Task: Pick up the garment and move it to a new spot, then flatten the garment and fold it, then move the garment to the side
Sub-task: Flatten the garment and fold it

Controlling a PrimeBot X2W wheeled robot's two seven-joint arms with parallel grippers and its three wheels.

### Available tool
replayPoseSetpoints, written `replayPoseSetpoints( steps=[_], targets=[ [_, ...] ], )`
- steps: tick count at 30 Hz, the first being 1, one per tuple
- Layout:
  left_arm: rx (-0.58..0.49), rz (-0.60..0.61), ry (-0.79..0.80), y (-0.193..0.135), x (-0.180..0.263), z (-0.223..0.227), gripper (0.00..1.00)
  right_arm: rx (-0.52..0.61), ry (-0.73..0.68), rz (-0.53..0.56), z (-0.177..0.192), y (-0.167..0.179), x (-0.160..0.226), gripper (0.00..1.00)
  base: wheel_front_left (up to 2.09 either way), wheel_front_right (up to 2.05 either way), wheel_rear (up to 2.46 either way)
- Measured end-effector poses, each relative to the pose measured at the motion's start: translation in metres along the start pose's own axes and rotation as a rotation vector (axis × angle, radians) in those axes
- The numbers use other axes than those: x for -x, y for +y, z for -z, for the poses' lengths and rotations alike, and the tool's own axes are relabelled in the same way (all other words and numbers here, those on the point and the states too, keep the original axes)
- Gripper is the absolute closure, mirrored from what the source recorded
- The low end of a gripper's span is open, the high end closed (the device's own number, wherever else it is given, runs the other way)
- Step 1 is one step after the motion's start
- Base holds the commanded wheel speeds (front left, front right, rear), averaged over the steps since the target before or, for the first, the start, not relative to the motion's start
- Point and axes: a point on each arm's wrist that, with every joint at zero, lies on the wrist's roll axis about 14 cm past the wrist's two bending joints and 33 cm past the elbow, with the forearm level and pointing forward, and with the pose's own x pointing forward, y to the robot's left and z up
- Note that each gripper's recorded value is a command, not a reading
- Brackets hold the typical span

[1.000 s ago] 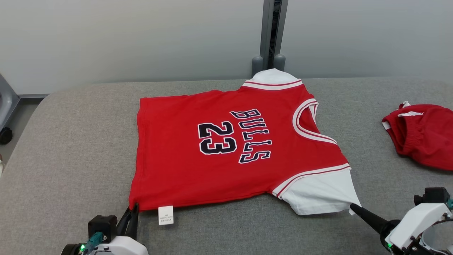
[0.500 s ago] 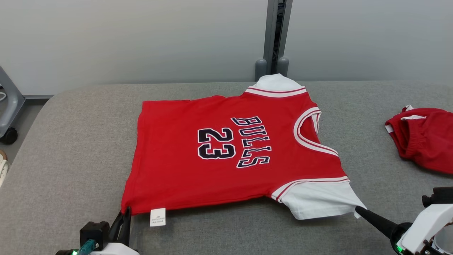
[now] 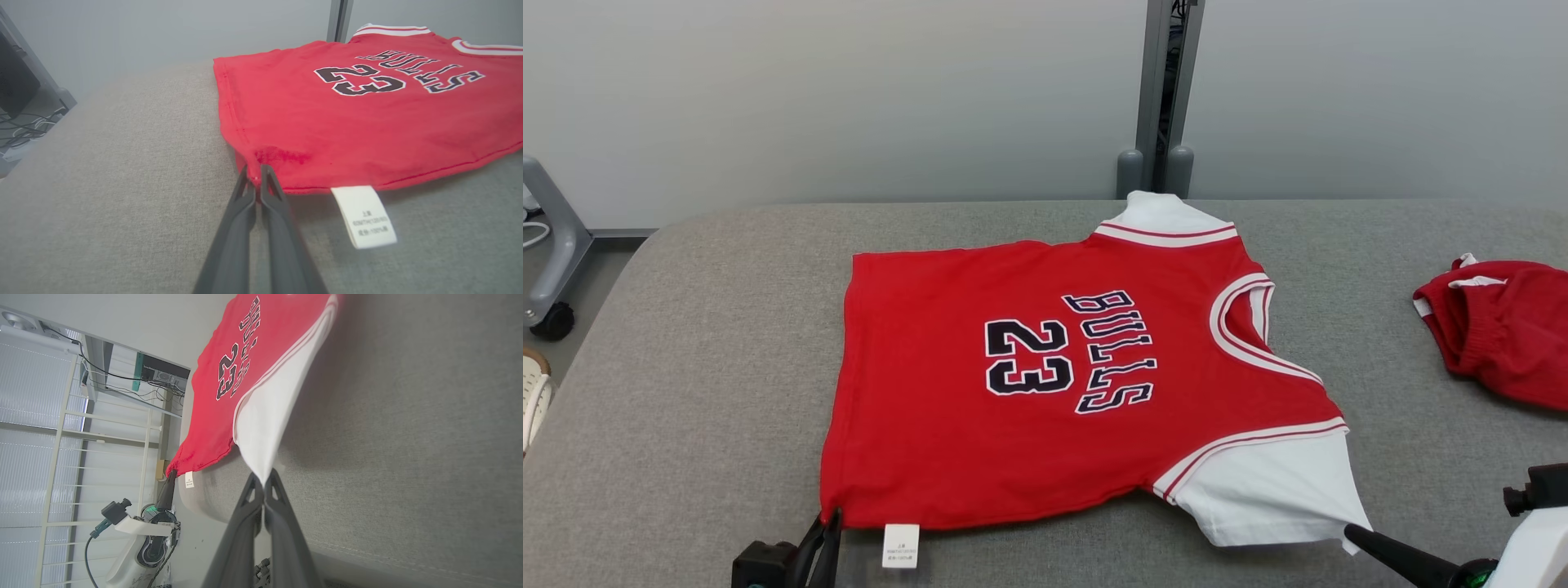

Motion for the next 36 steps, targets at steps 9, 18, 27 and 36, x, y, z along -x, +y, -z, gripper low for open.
replayPoseSetpoints(
  steps=[9, 18, 27, 36],
  targets=[
    [0.001, 0.007, 0.003, -0.004, 0.007, 0.004, 1.00, -0.003, 0.049, -0.007, 0.010, 0.005, 0.015, 1.00, 0.00, 0.00, 0.00],
    [0.005, 0.000, -0.002, -0.004, 0.010, 0.003, 1.00, -0.025, 0.100, -0.013, 0.020, 0.011, 0.024, 1.00, 0.00, 0.00, 0.00],
    [0.008, 0.001, -0.003, -0.005, 0.010, 0.003, 1.00, -0.022, 0.095, -0.003, 0.016, 0.013, 0.026, 1.00, 0.00, 0.00, 0.00],
    [0.047, -0.012, -0.022, -0.002, 0.005, -0.003, 1.00, -0.016, 0.036, -0.016, 0.000, 0.018, 0.012, 1.00, 0.00, 0.00, 0.00]
  ],
)
